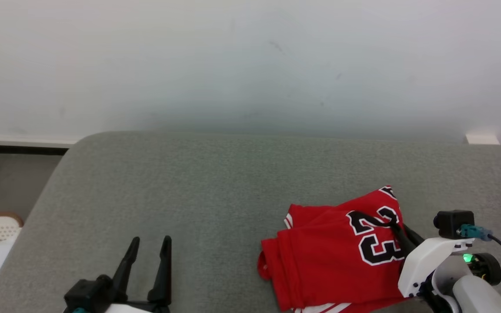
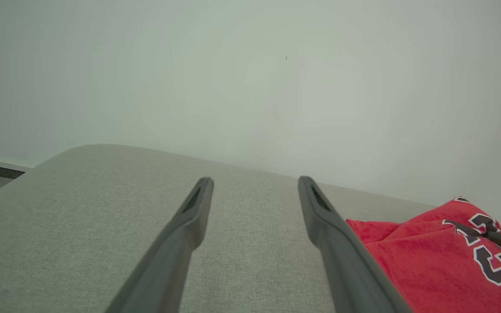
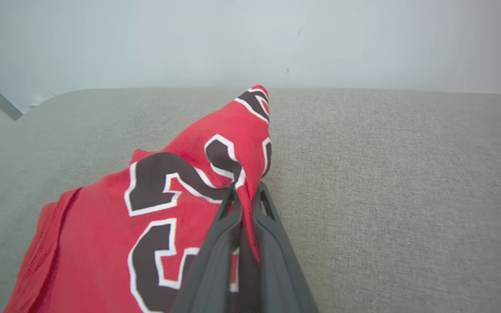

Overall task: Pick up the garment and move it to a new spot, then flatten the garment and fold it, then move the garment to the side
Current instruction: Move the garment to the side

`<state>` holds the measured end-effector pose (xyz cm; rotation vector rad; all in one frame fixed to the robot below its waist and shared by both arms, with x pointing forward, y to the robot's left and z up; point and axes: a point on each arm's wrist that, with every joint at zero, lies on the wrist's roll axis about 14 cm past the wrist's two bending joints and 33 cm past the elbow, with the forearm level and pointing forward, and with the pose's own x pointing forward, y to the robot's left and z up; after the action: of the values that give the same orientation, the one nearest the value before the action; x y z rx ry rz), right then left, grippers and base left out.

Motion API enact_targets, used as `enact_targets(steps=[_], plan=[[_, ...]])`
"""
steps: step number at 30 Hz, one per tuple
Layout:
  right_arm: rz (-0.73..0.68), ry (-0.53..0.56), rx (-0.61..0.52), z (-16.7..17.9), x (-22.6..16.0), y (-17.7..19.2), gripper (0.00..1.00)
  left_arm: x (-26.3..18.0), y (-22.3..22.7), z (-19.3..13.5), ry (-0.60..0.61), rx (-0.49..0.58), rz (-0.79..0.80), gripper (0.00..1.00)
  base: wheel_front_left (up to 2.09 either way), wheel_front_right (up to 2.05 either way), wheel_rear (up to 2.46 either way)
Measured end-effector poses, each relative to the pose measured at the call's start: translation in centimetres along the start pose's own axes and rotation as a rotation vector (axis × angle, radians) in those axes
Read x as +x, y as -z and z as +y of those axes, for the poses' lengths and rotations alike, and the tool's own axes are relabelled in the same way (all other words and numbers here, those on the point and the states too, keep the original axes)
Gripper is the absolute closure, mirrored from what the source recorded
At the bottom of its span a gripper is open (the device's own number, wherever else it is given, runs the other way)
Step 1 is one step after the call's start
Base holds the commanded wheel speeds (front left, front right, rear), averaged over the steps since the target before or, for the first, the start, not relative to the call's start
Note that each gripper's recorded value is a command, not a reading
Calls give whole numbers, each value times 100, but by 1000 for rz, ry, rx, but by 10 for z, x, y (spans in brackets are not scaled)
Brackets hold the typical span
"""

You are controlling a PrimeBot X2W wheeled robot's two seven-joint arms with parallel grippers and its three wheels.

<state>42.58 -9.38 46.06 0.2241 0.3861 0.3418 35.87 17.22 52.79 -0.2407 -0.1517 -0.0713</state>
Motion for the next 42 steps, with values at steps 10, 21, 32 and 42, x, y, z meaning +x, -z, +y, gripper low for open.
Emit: enact_targets(steps=[10, 21, 32, 42], plan=[[-130, 205, 51, -80, -51, -32, 100, 30, 18, -88, 265, -43, 44, 0, 0, 0, 0], [-216, 409, 123, -139, -121, -29, 100, 37, 45, -186, 550, -90, 116, 0, 0, 0, 0], [-238, 459, 138, -153, -136, -31, 100, 35, 57, -217, 644, -113, 149, 0, 0, 0, 0], [-197, 459, -25, -186, -101, -83, 100, 59, 91, -194, 619, -97, 210, 0, 0, 0, 0]])
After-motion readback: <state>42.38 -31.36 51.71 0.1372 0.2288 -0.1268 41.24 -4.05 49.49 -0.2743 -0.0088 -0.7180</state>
